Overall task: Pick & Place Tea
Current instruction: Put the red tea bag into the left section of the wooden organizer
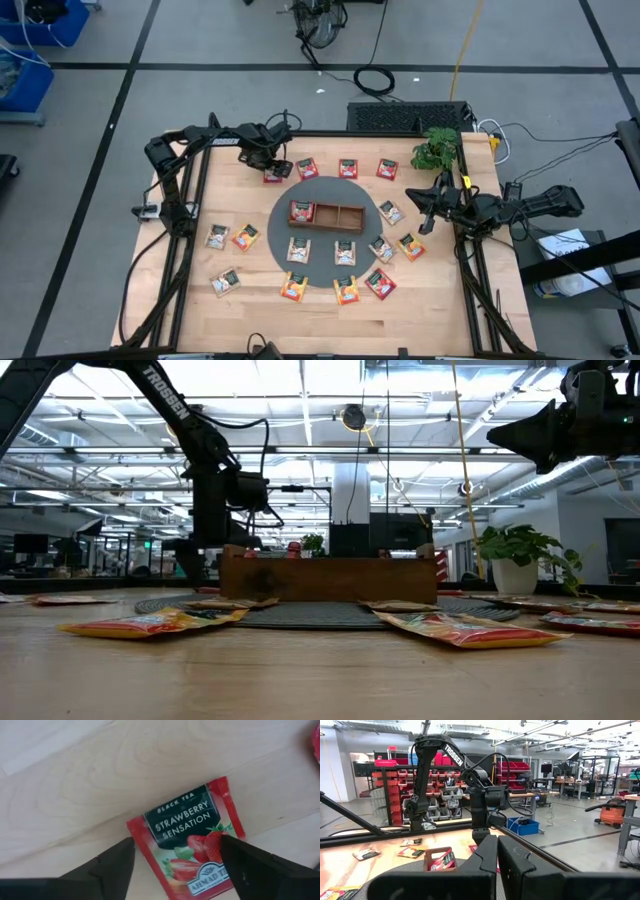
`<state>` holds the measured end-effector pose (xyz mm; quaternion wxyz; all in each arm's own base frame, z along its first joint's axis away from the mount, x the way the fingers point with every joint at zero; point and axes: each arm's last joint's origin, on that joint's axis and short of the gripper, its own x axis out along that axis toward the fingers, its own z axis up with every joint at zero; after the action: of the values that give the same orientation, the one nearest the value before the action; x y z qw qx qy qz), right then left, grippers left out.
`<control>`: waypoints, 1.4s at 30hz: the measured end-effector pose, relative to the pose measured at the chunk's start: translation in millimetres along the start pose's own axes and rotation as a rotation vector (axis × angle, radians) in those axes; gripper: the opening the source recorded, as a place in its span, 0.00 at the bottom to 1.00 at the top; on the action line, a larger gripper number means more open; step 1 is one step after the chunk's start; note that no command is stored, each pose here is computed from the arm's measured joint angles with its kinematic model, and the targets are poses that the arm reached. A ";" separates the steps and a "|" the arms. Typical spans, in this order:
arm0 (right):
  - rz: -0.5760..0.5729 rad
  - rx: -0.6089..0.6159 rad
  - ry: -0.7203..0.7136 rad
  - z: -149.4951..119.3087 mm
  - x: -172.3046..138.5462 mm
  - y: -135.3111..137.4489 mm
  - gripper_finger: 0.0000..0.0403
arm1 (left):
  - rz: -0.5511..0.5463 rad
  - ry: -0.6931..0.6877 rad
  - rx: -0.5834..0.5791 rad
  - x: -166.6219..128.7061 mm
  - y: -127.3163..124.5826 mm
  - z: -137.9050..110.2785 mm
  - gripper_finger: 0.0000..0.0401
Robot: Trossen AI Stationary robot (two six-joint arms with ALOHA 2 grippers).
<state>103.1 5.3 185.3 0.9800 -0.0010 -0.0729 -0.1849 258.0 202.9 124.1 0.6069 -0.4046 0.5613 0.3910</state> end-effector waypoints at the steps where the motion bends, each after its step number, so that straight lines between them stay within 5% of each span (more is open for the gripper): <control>1: 0.000 0.000 0.000 0.0 0.0 0.0 0.01 | 0.003 0.006 0.003 0.1 -0.2 -0.9 0.66; 18: 0.000 0.000 0.000 0.0 0.0 0.0 0.01 | -0.019 0.018 0.105 0.3 -1.9 -2.3 0.03; 24: 0.000 0.000 0.001 -0.2 0.0 0.0 0.01 | 0.015 -0.046 0.154 -16.0 -5.3 -8.5 0.01; 29: 0.001 0.000 0.001 -0.2 0.0 0.0 0.01 | 0.031 -0.220 0.197 -60.6 -20.0 -26.6 0.01; 36: 0.001 0.002 0.002 -0.3 0.0 0.0 0.01 | -0.020 -0.472 0.304 -117.3 -57.4 -80.5 0.01; 42: 0.000 0.002 0.001 -0.1 0.0 0.0 0.01 | -0.089 -0.664 0.393 -134.5 -95.3 -125.1 0.00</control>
<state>103.0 5.3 185.3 0.9801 0.0001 -0.0727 -0.1848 292.2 49.0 258.0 0.8377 -0.1561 0.3807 0.3591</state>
